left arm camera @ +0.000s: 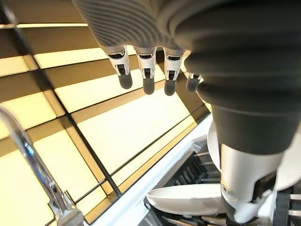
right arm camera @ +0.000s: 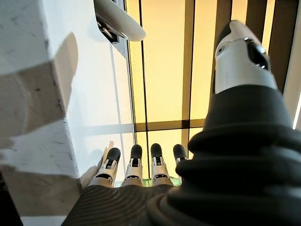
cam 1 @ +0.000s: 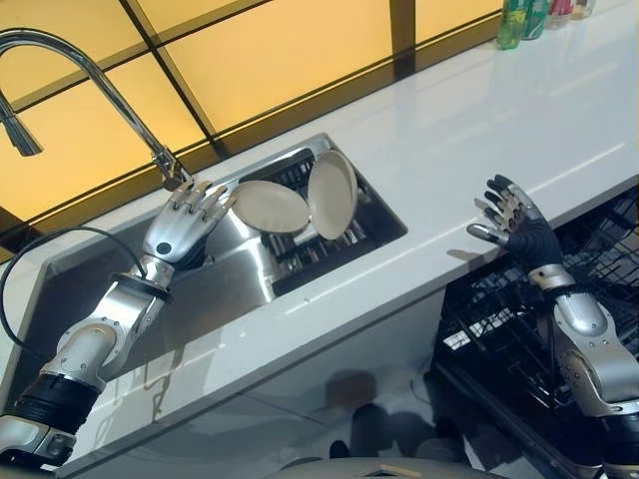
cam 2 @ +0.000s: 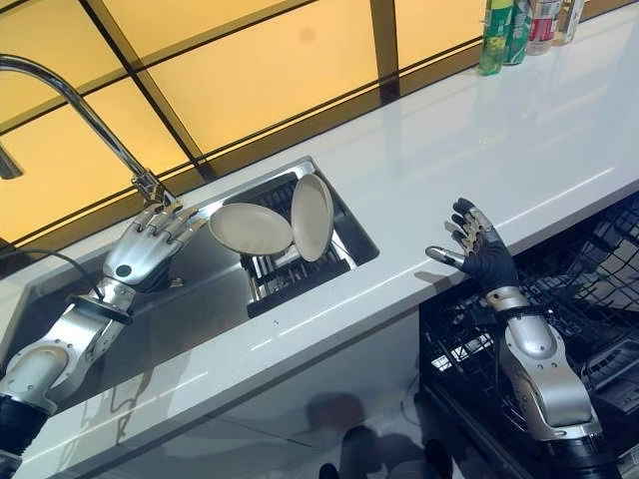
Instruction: Pick up plates and place into dishwasher.
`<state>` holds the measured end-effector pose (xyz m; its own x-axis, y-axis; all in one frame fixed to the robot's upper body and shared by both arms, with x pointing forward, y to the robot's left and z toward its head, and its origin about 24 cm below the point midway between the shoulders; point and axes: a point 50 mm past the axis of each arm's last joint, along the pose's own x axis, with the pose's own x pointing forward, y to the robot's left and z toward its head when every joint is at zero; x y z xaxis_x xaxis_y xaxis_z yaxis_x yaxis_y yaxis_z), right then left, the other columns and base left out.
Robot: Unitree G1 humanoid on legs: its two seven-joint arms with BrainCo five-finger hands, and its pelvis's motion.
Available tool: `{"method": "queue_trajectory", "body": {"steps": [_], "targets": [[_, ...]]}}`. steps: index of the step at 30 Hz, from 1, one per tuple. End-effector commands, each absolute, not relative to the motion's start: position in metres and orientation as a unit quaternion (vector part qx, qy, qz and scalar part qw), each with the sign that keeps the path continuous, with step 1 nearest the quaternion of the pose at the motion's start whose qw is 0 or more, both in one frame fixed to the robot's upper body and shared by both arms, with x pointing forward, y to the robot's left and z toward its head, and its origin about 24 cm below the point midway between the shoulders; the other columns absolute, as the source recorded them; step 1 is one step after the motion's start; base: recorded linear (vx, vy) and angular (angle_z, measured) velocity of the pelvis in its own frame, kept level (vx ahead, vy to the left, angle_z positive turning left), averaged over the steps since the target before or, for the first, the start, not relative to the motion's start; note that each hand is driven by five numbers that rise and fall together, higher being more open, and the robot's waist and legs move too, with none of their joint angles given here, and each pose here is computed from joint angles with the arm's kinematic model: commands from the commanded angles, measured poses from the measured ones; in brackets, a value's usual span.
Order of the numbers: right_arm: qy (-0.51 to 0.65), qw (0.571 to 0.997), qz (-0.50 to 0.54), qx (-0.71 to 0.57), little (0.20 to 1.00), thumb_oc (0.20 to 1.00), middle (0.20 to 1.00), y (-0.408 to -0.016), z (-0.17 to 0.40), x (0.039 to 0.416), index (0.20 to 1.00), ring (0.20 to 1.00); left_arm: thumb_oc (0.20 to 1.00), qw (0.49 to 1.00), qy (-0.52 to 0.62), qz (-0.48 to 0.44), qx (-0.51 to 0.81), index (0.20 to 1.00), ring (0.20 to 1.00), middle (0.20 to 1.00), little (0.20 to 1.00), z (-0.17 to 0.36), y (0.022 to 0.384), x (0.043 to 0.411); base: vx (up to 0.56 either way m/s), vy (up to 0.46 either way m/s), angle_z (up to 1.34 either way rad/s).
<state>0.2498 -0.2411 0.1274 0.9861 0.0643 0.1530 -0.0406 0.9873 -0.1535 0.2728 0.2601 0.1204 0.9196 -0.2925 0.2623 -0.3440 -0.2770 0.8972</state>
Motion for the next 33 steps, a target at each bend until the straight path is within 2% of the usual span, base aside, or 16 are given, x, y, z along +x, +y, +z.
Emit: {"method": "queue_trajectory", "body": {"steps": [1,9,15,22,29,33], "targets": [[-0.098,0.992,0.047,-0.069,1.000,1.000,1.000,-0.227,0.129,0.245,1.000,1.000,1.000,0.568,-0.199,0.080,0.795,1.000,1.000,1.000,1.000,0.139,0.276,0.278,-0.03,-0.269,0.00],[-0.093,0.993,0.037,-0.063,1.000,1.000,1.000,-0.224,0.121,0.247,1.000,1.000,1.000,0.567,-0.193,0.080,0.797,1.000,1.000,1.000,1.000,0.139,0.290,0.268,0.01,-0.163,-0.03],[-0.132,0.987,0.049,-0.082,1.000,1.000,1.000,-0.219,0.144,0.264,1.000,1.000,1.000,0.558,-0.189,0.147,0.794,1.000,1.000,1.000,1.000,0.153,0.308,0.268,-0.05,0.181,-0.72],[-0.223,0.971,0.038,-0.081,1.000,1.000,1.000,-0.216,0.184,0.280,1.000,1.000,1.000,0.492,-0.257,0.257,0.791,1.000,1.000,1.000,1.000,0.212,0.316,0.292,-0.22,0.180,-0.18],[-0.267,0.960,0.033,-0.078,1.000,1.000,1.000,-0.199,0.195,0.287,1.000,1.000,1.000,0.440,-0.321,0.339,0.767,1.000,1.000,1.000,1.000,0.274,0.306,0.308,-0.10,0.077,-0.14],[-0.281,0.956,0.028,-0.079,1.000,1.000,1.000,-0.195,0.201,0.290,1.000,1.000,1.000,0.415,-0.337,0.388,0.751,1.000,1.000,1.000,1.000,0.291,0.303,0.309,-0.03,0.041,-0.06]]}}
